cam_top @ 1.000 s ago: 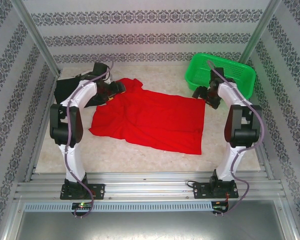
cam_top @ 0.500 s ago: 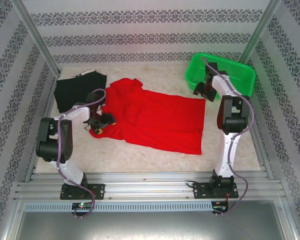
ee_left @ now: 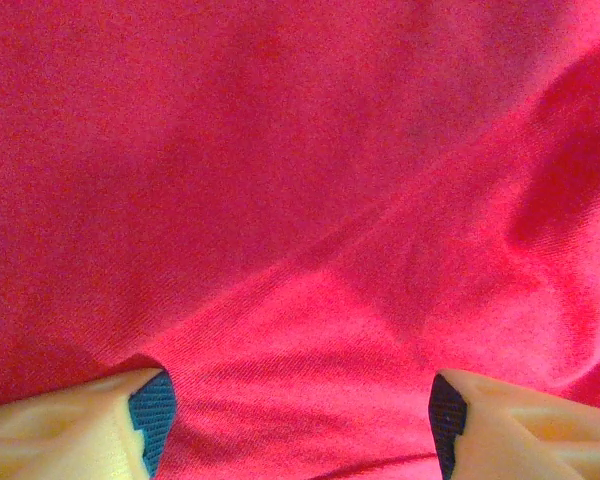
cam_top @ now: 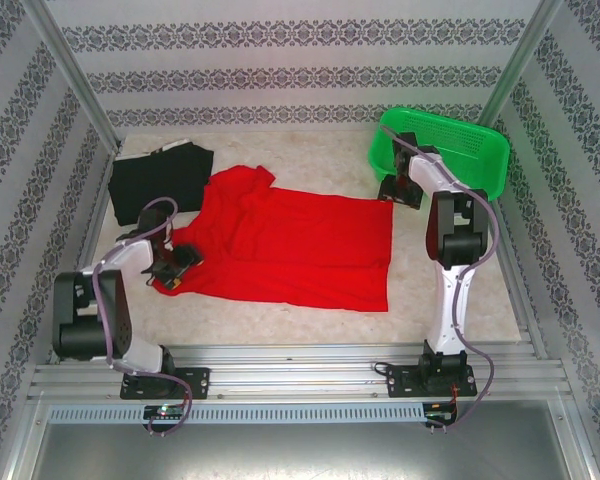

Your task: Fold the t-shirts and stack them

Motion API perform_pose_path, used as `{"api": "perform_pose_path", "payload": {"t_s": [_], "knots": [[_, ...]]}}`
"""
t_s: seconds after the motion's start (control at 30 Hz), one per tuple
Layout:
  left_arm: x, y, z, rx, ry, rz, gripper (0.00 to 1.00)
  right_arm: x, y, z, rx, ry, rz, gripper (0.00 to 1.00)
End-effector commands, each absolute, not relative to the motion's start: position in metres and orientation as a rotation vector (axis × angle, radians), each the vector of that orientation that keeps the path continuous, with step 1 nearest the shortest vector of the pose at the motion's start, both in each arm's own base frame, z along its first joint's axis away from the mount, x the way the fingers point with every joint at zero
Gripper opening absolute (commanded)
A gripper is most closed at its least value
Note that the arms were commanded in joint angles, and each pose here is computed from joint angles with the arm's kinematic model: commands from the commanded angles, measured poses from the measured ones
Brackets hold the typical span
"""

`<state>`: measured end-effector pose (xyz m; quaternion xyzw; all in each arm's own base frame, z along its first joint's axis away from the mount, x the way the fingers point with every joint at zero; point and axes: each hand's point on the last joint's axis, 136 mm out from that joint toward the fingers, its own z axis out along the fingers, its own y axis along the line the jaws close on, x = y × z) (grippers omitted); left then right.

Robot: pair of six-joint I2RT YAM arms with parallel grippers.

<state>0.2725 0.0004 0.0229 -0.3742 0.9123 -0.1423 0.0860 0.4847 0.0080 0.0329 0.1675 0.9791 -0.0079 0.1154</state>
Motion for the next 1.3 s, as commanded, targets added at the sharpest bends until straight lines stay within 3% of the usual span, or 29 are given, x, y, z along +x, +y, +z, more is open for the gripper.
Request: {"api": "perform_pose_path", "payload": {"t_s": [0.0, 0.27, 0.33, 0.43, 0.63, 0.8, 1.0, 1.13, 1.27], "knots": [[0.197, 0.007, 0.002, -1.286, 2.884, -0.259, 0.72, 0.473, 0.018, 0.049, 0.486, 2.851, -0.007, 0.69], [0.189, -0.001, 0.017, -1.344, 2.817, -0.321, 0.76, 0.486, 0.062, 0.057, 0.448, 2.810, 0.227, 0.69], [0.211, -0.004, 0.034, -1.308, 2.755, -0.403, 0.78, 0.492, 0.072, 0.058, 0.435, 2.815, 0.248, 0.69], [0.255, -0.008, 0.075, -1.195, 2.636, -0.491, 0.92, 0.497, 0.079, 0.055, 0.421, 2.825, 0.235, 0.69], [0.336, -0.007, 0.150, -0.941, 2.500, -0.538, 0.95, 0.497, 0.075, 0.037, 0.433, 2.866, 0.155, 0.64], [0.396, 0.003, 0.183, -0.752, 2.457, -0.469, 0.96, 0.496, 0.074, 0.026, 0.386, 2.902, 0.064, 0.61], [0.457, -0.002, 0.193, -0.512, 2.452, -0.379, 0.97, 0.496, 0.072, 0.017, 0.352, 2.926, -0.015, 0.50], [0.487, -0.008, 0.174, -0.390, 2.520, -0.273, 0.97, 0.499, 0.072, 0.021, 0.355, 2.906, -0.019, 0.21], [0.517, -0.023, 0.160, -0.269, 2.534, -0.242, 0.94, 0.500, 0.075, 0.033, 0.334, 2.863, -0.015, 0.10]]}}
